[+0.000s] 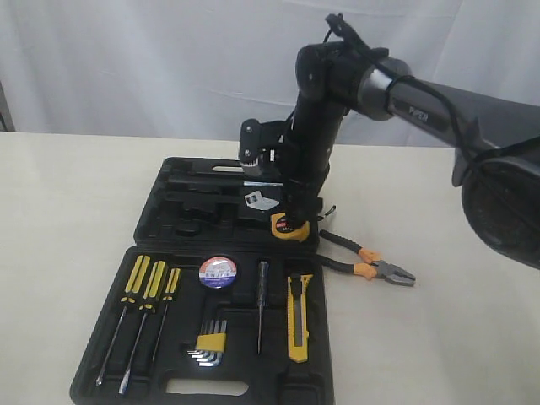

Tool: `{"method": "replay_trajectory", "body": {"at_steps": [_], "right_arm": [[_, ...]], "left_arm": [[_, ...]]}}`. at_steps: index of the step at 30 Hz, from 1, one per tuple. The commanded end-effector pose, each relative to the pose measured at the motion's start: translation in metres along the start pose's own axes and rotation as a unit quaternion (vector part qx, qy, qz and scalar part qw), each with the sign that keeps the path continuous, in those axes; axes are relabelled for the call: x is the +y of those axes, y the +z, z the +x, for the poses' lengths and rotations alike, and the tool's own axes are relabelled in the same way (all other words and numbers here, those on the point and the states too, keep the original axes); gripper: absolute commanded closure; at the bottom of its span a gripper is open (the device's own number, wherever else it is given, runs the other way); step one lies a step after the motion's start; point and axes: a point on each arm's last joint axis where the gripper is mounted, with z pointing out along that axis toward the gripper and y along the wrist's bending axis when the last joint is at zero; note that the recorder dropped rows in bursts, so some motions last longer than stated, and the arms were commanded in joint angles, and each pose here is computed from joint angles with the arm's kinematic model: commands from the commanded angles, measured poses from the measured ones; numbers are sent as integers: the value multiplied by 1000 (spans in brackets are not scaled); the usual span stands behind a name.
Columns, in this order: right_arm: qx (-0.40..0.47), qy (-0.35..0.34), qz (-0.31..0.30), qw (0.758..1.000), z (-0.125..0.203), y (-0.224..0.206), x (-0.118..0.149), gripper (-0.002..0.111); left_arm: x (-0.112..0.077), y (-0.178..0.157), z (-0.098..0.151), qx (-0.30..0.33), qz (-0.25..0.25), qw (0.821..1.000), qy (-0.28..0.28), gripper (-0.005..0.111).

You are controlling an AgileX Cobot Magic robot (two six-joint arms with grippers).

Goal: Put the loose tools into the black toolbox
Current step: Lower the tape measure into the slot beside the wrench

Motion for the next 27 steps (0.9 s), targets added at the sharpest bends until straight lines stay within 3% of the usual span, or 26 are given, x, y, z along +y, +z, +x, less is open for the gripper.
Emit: {"method": "replay_trajectory", "body": {"at_steps": [1,3,7,14,27], "right_arm": [[-30,8,19,999,-2,-32,-1,42],[-32,10,22,999,-1,-35,-1,59],[-36,73,17,997,7,-34,-6,108],[-88,195,-33,976,30,-19,-18,109],[-62,206,-69,974,39,26,-18,109]], "left_arm": [[-1,0,0,-3,4,1000,-5,107],[-1,0,0,-3,4,1000,-5,107],[-1,0,0,-3,4,1000,-5,107],[-1,0,0,-3,4,1000,-5,107],[-1,0,0,-3,4,1000,-5,107]]}}
